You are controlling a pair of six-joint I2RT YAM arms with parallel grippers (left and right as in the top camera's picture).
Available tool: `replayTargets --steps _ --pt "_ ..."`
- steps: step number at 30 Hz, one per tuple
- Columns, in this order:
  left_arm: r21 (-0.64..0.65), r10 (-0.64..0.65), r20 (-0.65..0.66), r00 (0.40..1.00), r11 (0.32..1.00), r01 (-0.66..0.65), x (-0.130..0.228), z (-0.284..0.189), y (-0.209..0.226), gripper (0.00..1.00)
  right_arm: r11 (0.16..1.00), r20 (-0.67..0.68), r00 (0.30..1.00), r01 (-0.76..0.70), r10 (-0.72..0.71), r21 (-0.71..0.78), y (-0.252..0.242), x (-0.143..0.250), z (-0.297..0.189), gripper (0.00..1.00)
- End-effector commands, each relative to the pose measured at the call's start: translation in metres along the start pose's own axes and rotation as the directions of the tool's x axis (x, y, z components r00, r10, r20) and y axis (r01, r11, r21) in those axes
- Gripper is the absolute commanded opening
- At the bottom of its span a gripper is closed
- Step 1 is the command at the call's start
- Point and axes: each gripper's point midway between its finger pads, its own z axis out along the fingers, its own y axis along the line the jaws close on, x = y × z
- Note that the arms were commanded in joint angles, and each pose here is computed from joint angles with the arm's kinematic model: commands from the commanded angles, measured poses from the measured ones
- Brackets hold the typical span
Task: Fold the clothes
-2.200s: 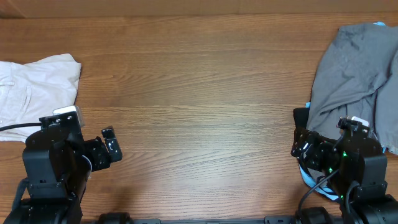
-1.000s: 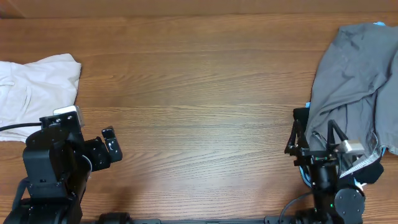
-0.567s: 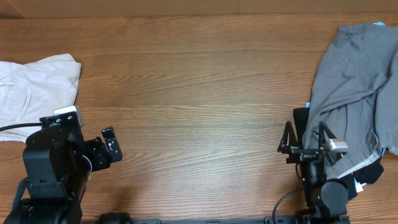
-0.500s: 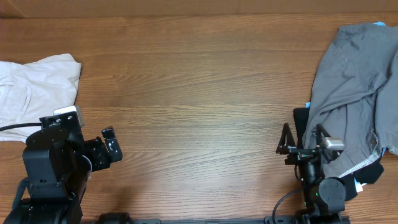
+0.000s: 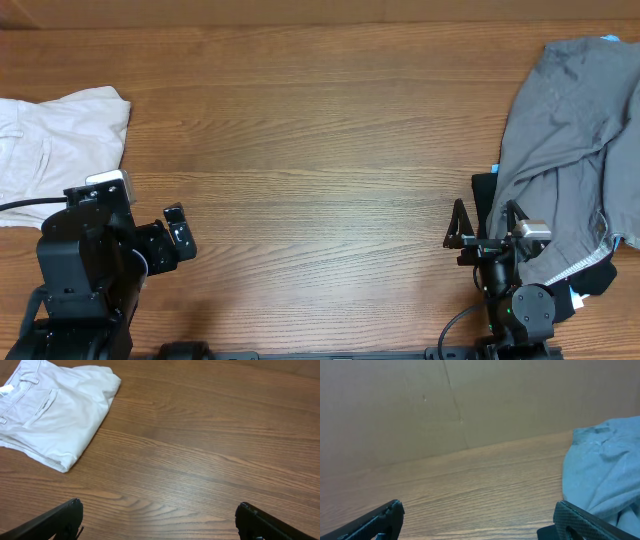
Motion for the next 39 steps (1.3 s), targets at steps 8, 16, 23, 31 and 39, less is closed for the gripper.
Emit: replayTargets --steps 8,16,23,31,39 --pt "0.008 0.015 -0.003 1.0 1.0 -0.015 0.001 0.001 -0.001 1.0 1.0 0.005 1.0 0.004 -0.004 0.012 -0.002 0.002 0.0 1.0" --pt "0.008 0.015 -0.001 1.0 1.0 -0.015 0.001 0.0 -0.001 1.0 1.0 0.005 1.0 0.004 -0.004 0.012 -0.002 0.001 0.0 1.0" --pt "-0.005 0.012 0.004 1.0 1.0 -0.012 0.017 -0.004 0.006 1.0 1.0 0.005 1.0 0.004 -0.004 0.012 -0.002 0.002 0.0 1.0" --pt "0.009 -0.053 0.056 0.997 0.999 0.053 0.071 0.041 0.013 1.0 1.0 0.005 1.0 0.004 -0.004 0.012 -0.002 0.002 0.0 1.0" --pt "0.245 -0.353 0.282 0.892 0.926 0.289 0.091 0.096 0.002 1.0 1.0 0.005 1.0 0.004 -0.004 0.012 -0.002 0.001 0.0 1.0"
